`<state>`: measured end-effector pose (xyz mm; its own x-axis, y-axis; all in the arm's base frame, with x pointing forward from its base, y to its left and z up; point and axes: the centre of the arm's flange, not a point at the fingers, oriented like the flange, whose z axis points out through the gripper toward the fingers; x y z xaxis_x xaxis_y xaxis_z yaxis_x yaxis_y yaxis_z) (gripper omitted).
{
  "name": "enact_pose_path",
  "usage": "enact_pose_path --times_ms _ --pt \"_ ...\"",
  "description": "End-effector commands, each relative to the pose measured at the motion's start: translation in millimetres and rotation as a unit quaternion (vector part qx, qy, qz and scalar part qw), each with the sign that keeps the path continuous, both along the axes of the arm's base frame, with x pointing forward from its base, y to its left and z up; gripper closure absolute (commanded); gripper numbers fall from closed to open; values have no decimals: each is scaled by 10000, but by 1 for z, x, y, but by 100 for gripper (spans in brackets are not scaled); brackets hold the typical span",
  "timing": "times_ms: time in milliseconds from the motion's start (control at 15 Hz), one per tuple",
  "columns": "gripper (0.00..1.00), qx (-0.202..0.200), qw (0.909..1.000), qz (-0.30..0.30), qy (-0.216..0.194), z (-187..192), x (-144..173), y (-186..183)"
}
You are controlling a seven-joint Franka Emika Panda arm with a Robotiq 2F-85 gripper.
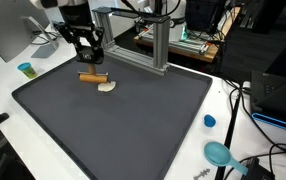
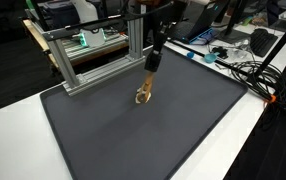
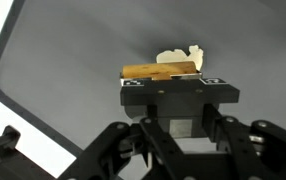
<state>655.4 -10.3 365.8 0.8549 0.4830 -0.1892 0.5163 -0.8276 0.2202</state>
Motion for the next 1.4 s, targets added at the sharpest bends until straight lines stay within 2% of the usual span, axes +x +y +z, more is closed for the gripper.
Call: enact_pose_path --times_ms 0,200,467,533,733,933,1000,1333 --pt "79 -272 9992 -203 223 -22 5 7" --pt "79 16 9983 -32 580 -28 9 6" --pt "79 624 9964 121 559 28 32 -31" --pt "54 353 9980 94 508 -8 10 -12" --pt "54 497 9977 109 449 21 18 -35" --pt "54 517 9974 140 472 18 18 -32" --pt "79 645 9967 77 491 16 20 -32" --pt "79 767 9954 16 579 -2 22 -36"
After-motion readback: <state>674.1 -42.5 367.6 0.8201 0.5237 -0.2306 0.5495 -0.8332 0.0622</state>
